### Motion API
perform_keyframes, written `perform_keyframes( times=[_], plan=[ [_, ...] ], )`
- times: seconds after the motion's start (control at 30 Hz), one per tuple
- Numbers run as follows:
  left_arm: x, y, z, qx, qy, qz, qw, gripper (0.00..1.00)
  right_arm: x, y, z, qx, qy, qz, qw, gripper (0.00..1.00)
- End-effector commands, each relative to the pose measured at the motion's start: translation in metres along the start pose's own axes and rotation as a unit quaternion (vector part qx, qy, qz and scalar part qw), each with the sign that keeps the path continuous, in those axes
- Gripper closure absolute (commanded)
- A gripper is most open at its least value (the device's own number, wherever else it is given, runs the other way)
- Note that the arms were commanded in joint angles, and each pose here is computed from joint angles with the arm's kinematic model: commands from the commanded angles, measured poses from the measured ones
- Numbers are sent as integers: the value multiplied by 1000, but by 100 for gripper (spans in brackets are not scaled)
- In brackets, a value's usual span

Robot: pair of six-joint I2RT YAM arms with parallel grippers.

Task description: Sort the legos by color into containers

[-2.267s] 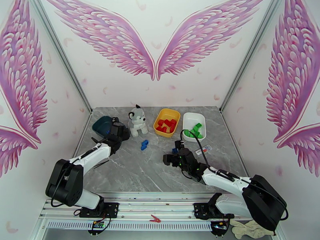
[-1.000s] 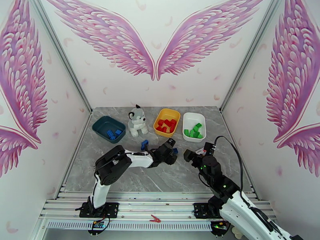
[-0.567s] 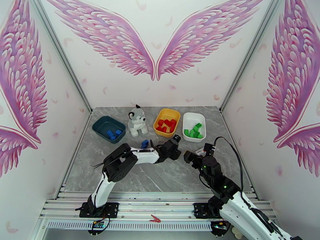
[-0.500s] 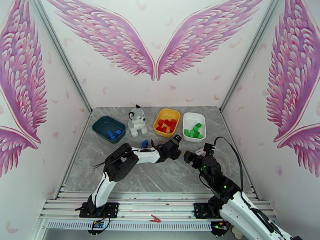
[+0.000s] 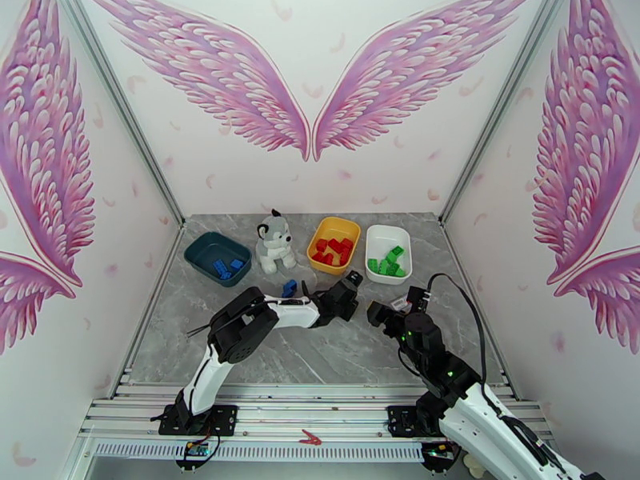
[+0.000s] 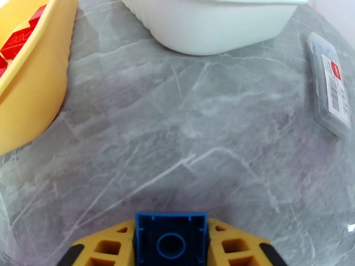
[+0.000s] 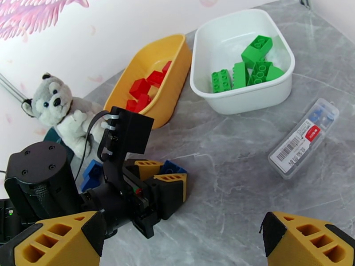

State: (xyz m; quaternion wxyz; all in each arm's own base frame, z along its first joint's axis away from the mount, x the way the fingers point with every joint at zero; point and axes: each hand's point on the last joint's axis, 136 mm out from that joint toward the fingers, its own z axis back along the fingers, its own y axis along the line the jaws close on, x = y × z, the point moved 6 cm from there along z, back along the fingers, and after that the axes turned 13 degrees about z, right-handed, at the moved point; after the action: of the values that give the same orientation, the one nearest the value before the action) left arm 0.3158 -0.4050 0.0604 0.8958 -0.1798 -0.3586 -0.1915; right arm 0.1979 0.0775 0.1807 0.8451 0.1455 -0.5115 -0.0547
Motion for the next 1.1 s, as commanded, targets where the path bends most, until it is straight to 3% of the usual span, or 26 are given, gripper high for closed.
perform_keyframes(
  times=[0.0, 0.27, 0.43, 0.63, 0.83, 1.07],
  plan=[
    [0, 5, 27, 0, -12, 11, 1000, 72, -6, 1, -5, 16, 7, 3, 1000, 1],
    [19, 38, 99, 39, -78, 45, 995, 74, -23, 24, -30, 94, 47, -1, 995, 0],
    [23, 96, 148, 106, -128, 109, 980, 74, -40, 52, -52, 134, 91, 20, 987, 3],
    [23, 198, 191, 220, -174, 234, 931, 72, -62, 106, -75, 175, 141, 74, 972, 6],
    [36, 286, 208, 286, -191, 333, 878, 71, -80, 158, -94, 206, 174, 116, 956, 9],
    [61, 347, 194, 326, -177, 370, 852, 69, -90, 183, -108, 217, 194, 132, 947, 10]
  ],
)
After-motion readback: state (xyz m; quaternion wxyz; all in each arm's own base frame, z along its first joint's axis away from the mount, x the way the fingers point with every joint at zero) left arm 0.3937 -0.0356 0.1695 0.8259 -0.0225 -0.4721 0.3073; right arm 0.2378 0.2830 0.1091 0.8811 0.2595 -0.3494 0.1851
